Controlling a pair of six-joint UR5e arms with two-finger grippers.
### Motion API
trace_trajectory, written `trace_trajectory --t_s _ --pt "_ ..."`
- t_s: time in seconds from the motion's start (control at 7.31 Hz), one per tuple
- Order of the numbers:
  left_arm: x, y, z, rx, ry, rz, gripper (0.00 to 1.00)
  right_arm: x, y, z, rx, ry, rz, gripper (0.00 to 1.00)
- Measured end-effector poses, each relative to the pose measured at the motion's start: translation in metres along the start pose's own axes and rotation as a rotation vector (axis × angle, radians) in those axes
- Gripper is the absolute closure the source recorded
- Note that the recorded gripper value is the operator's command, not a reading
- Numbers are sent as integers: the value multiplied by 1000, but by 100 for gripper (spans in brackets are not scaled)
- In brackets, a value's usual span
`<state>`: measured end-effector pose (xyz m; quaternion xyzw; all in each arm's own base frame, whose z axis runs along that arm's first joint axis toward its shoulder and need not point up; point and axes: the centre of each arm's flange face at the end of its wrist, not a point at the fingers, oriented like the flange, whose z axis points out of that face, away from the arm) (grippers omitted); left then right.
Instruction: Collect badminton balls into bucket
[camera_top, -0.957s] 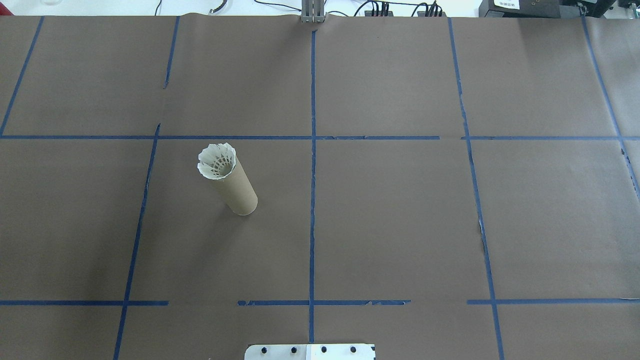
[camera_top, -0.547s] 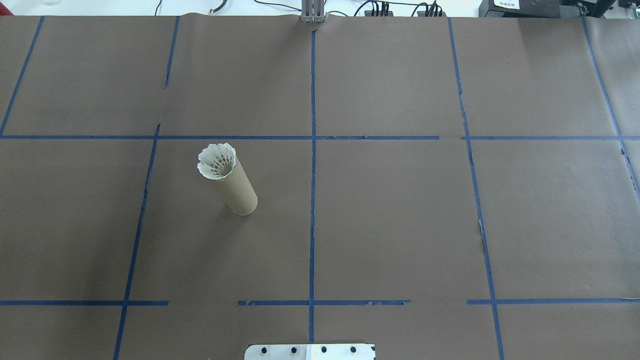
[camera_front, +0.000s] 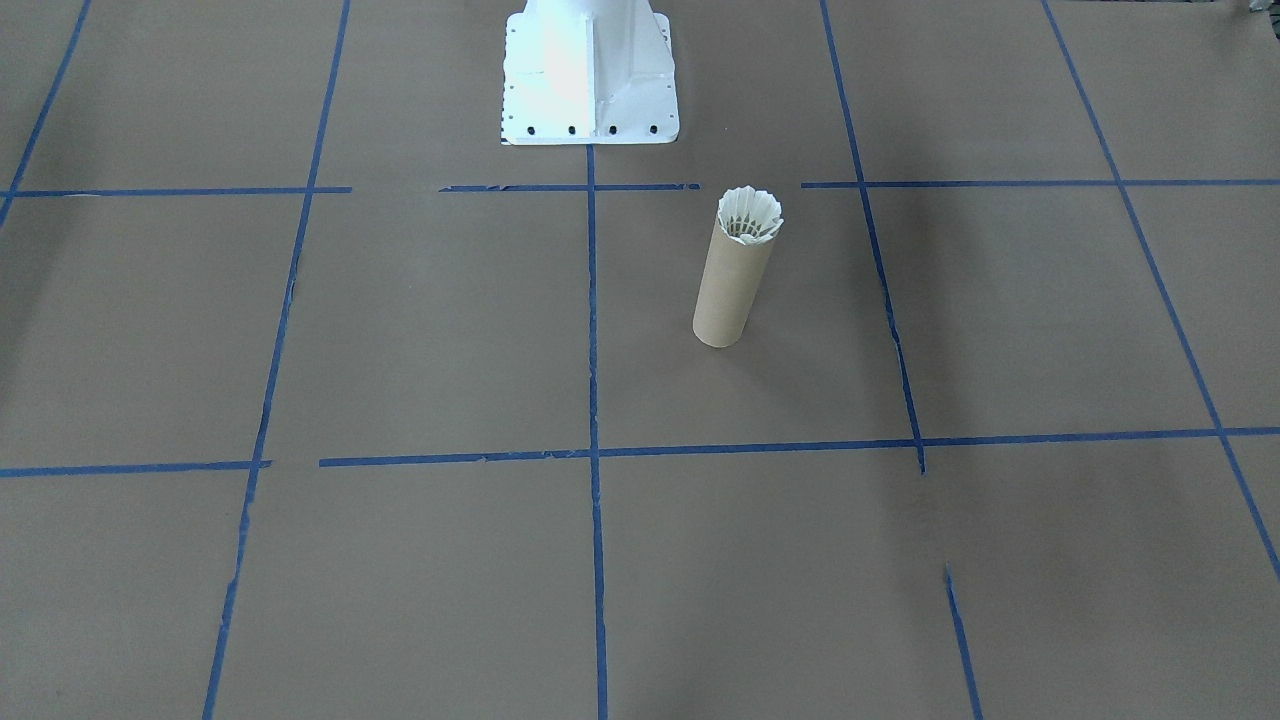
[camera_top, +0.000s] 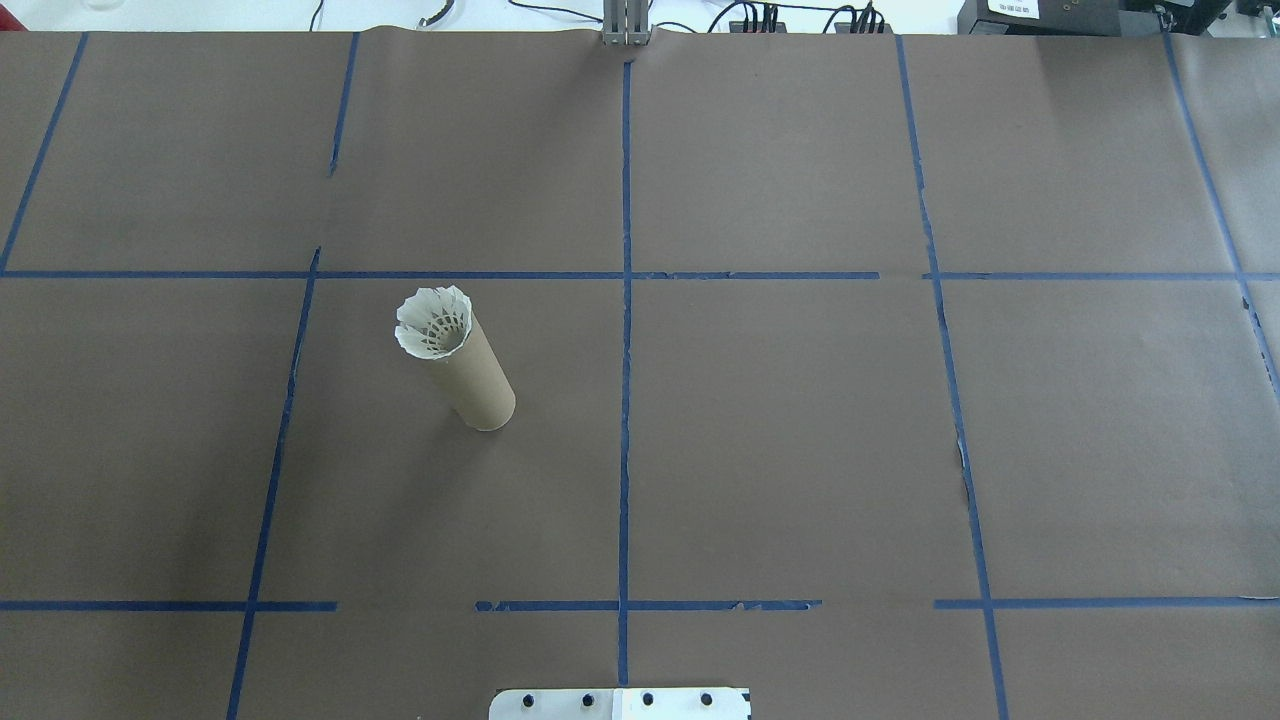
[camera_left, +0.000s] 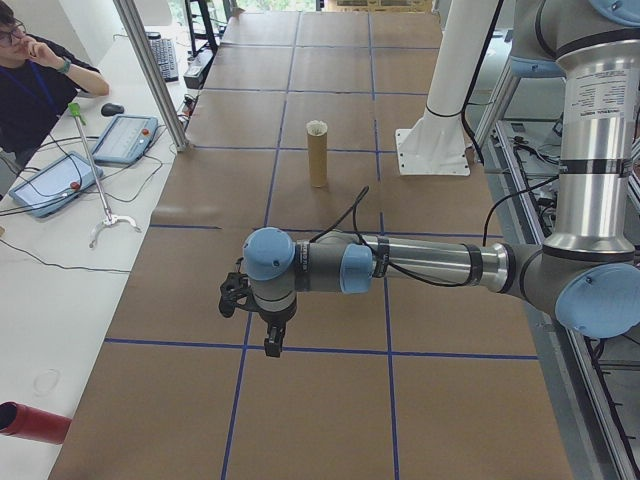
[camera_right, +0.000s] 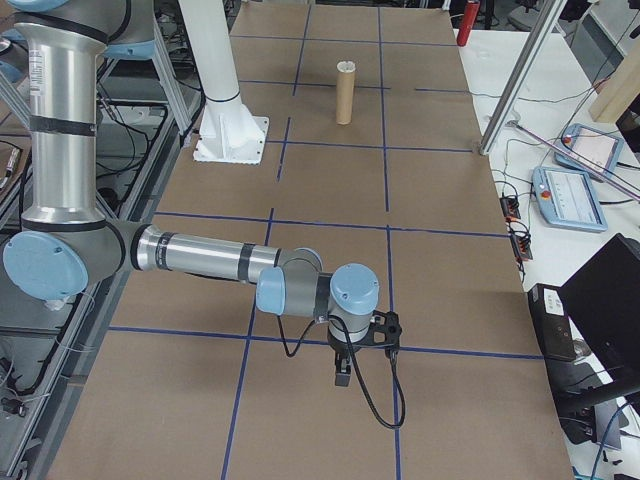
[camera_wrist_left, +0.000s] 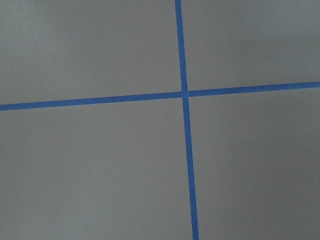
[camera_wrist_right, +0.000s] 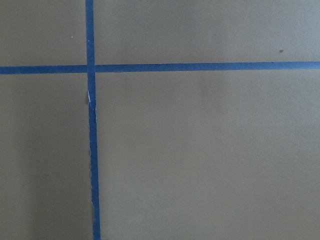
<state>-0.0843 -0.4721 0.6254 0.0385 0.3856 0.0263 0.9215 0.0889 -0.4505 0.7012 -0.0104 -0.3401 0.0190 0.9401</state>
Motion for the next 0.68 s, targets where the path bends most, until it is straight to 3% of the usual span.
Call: trace_trajectory --t_s 0.68 --pt "0 4 -3 5 -2 -1 0 0 0 0 0 0 0 0"
